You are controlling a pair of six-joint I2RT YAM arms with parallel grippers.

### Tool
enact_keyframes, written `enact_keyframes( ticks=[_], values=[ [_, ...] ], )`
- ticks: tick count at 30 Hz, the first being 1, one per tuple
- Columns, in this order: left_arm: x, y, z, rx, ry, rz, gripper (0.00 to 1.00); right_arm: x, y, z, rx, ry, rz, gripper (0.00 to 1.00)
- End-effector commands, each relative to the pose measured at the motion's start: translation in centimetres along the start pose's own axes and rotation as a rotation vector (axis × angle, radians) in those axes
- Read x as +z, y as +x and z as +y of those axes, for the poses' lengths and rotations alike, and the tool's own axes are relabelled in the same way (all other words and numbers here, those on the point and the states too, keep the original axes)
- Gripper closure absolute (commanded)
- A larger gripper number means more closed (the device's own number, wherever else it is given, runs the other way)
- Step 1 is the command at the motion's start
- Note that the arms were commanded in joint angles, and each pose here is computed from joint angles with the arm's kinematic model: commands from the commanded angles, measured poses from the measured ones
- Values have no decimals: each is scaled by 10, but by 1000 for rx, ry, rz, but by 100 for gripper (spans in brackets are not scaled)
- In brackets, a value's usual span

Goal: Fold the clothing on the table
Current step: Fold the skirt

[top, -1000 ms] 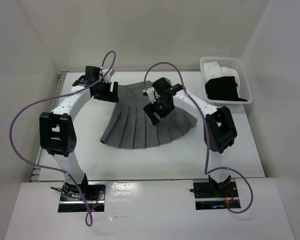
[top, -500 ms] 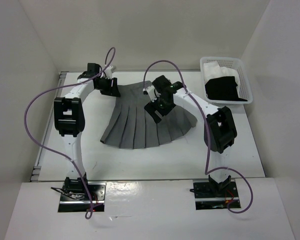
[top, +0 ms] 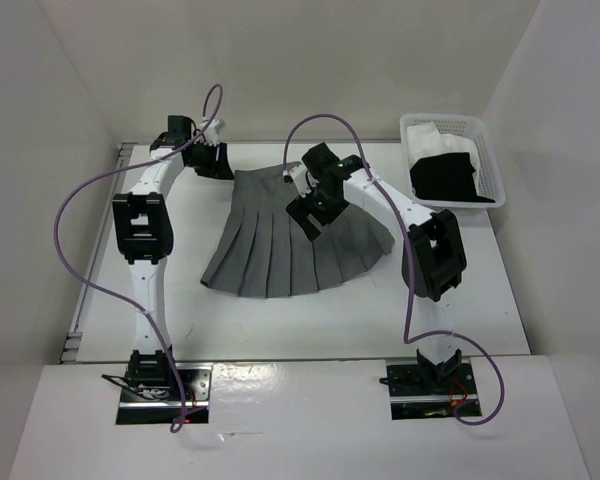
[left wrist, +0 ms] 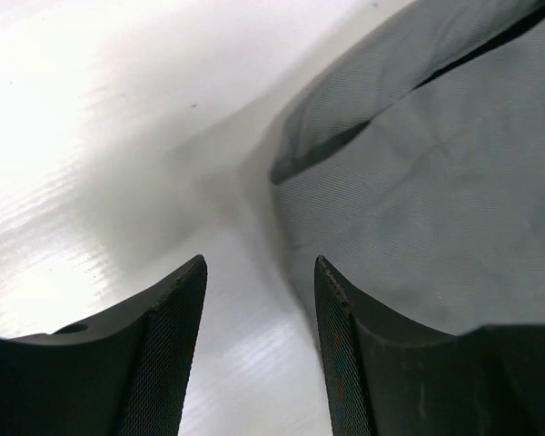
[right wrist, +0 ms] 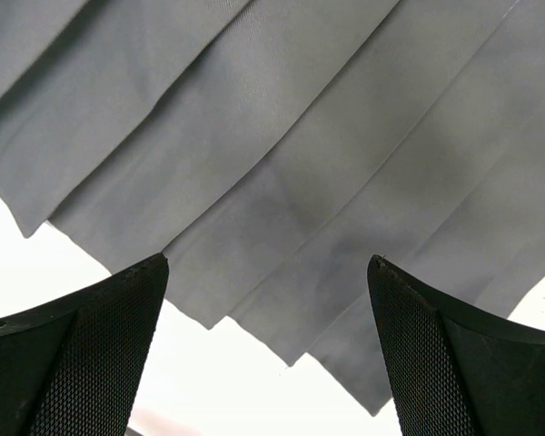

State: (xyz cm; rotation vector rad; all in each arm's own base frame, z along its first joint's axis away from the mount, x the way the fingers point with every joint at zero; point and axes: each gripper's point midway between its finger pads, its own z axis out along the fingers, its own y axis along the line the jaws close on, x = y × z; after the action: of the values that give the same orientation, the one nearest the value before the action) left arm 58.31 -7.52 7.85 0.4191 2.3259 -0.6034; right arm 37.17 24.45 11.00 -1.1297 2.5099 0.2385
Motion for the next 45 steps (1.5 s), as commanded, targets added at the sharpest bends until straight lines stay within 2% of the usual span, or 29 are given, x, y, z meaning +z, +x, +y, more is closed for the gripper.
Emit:
enact_keyframes(
  ticks=[1,5,6,9,10,11,14,18,19,22,23,29,34,35,37,38,39,40,41,43,45],
  values=[
    [11,14,0,-3,61,47,42,-5,-2,-2,-2,-8,12,6],
    [22,17,-4,-18,126,64,42,-5,-1,-4,-2,2,15,6],
    [20,7,-7,-8,147,43,42,-5,-1,-4,-2,2,15,6],
    [27,17,-9,-25,188,81,42,-4,-2,-6,-2,11,17,6],
    [16,-2,-15,-8,197,55,42,-4,-2,-6,-2,11,17,6],
    [29,10,-9,-29,202,80,42,0,-1,-6,-1,9,26,6],
    [31,2,-19,14,203,70,43,0,-1,-6,-1,9,26,6],
    [34,3,-44,3,287,77,61,1,0,-6,0,6,35,6],
    [35,-1,-51,18,293,72,71,1,0,-6,0,6,35,6],
    [33,-3,-59,24,300,77,86,3,-1,-7,0,6,35,6],
    [34,0,-66,22,309,92,99,3,-1,-7,0,6,35,6],
    [2,-23,-93,20,334,74,100,1,-3,-11,-2,28,31,6],
    [-75,-77,-145,143,309,-26,100,-9,-20,-25,2,106,-22,6],
    [-109,-93,-167,195,301,-67,100,-11,-23,-25,10,109,-33,6],
    [-129,-101,-167,228,229,-87,100,-18,-28,-34,20,131,-58,6],
    [-149,-112,-174,198,192,-118,100,-21,-31,-45,50,138,-80,6],
    [-166,-113,-184,206,244,-138,100,-21,-34,-50,72,138,-95,7],
    [-168,-103,-188,209,268,-108,100,-21,-33,-53,81,132,-97,7],
    [-182,-109,-182,264,153,-134,100,-25,-37,-56,96,127,-116,7],
    [-172,-99,-152,179,74,-113,100,-21,-41,-58,106,97,-129,8],
    [-157,-65,-148,101,183,-23,100,-19,-43,-55,106,72,-128,8]
  ],
)
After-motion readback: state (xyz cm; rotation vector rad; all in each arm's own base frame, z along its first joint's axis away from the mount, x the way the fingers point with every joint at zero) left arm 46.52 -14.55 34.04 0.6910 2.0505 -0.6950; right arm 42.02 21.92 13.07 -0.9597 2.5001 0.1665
